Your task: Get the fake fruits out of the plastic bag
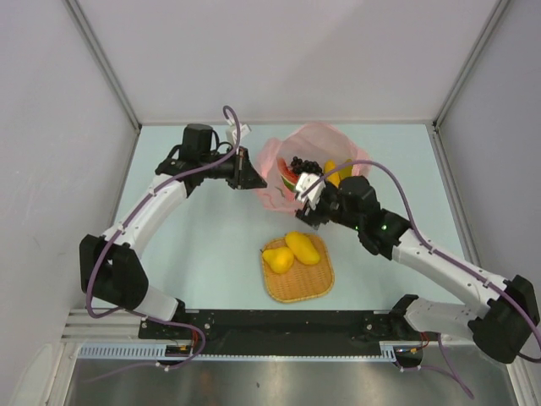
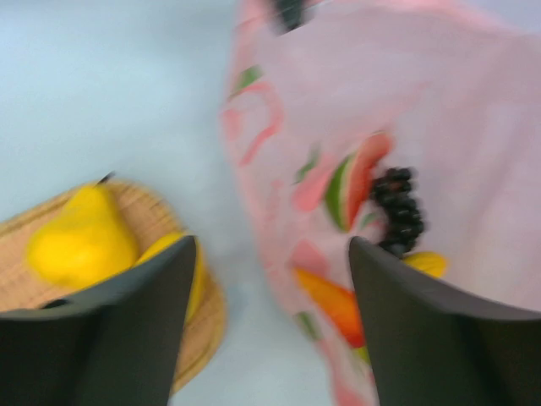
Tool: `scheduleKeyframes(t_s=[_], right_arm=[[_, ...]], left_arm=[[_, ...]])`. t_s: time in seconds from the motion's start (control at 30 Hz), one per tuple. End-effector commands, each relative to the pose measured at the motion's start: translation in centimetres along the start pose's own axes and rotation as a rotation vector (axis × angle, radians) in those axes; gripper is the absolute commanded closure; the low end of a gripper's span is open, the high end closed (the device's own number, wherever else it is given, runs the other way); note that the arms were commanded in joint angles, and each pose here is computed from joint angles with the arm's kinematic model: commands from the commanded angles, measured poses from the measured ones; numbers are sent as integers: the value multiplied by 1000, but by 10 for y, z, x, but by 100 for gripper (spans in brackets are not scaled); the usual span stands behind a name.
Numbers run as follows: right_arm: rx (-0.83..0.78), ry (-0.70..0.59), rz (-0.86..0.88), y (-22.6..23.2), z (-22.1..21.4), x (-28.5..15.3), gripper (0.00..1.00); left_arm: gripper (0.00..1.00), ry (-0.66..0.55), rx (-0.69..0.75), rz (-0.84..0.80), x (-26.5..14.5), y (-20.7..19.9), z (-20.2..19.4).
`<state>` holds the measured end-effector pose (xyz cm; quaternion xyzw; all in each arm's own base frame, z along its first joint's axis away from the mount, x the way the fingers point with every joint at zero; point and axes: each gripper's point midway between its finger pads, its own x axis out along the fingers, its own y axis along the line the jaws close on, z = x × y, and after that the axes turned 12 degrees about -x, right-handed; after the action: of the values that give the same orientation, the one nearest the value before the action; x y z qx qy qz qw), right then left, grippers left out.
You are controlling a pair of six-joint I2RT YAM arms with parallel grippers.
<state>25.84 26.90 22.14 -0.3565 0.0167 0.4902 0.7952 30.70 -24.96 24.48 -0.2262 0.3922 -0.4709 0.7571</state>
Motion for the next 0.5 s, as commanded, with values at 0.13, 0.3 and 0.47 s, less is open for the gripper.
scheduleKeyframes(t_s=[0.13,0.3,0.47], right_arm=[[84,36,-304,-102,-12,41,49],[83,252,-200,-82,-93,72,50],[216,376,-53,-33,-122,41,52]], left_arm=[[99,-11,68,-93,-1,-40,12],[99,-24,115,-106,-8,-54,14],[98,-20,163,-79,-12,-55,8]])
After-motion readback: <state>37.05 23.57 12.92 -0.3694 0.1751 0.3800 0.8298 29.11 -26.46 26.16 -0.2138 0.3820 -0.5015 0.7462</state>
